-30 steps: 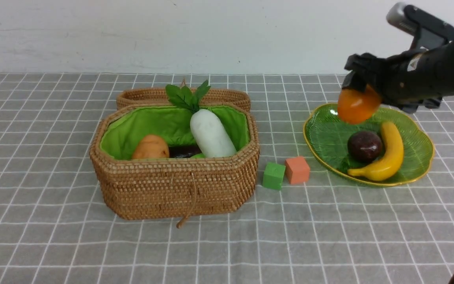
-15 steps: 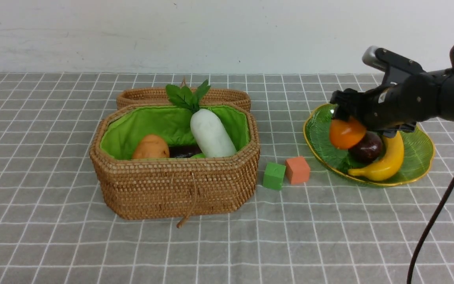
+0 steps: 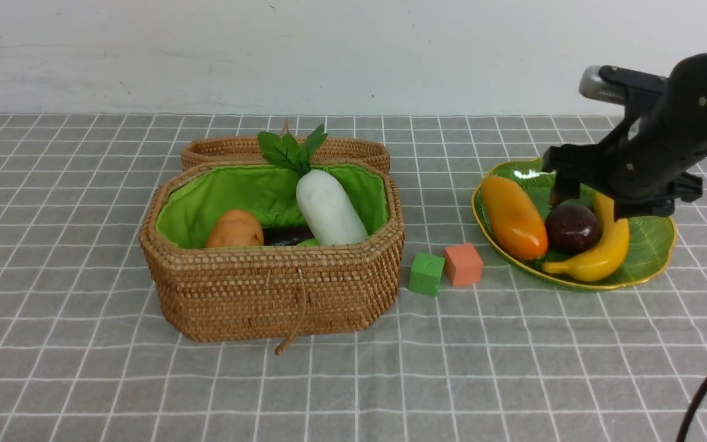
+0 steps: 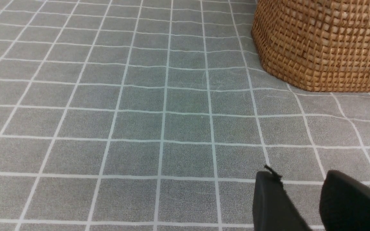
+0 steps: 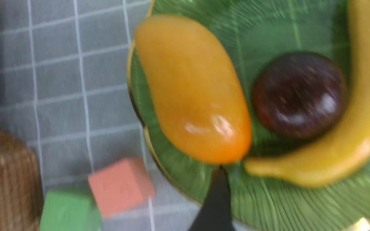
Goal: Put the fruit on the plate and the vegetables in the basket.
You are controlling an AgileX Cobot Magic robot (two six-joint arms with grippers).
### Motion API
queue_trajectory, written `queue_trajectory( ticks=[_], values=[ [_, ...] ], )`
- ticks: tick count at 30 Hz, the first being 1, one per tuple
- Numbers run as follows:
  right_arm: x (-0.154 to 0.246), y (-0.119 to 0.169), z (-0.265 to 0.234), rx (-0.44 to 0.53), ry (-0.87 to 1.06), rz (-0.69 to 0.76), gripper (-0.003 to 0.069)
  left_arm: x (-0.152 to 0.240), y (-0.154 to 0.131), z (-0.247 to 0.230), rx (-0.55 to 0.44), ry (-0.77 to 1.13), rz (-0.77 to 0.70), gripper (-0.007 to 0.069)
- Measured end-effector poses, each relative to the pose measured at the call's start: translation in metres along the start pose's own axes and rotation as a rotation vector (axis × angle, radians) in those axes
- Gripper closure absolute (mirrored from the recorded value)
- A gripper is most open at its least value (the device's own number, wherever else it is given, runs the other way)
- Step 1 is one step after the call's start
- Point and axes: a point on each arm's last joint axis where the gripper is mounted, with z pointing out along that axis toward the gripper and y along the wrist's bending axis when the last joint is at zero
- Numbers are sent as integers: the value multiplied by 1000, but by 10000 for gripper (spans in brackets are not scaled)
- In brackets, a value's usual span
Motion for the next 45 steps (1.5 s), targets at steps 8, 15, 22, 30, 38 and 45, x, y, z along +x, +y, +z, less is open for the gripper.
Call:
queue_trajectory(
  ticks=[8, 15, 22, 30, 38, 45],
  values=[
    [24, -9, -82, 63, 184, -74, 458, 0, 0, 0, 0, 0, 0, 389],
    [39, -14, -145, 33, 141, -145, 676, 0, 0, 0, 0, 0, 0, 388],
    [47, -17, -180, 10, 64, -149, 676, 0, 0, 0, 0, 0, 0, 388],
    [47, -17, -183, 8, 58, -149, 673, 0, 0, 0, 0, 0, 0, 388],
    [71, -30, -243, -6, -121, -191, 670, 0, 0, 0, 0, 0, 0, 388],
    [139, -68, -310, 13, -664, -272, 665, 0, 0, 0, 0, 0, 0, 388]
  ],
)
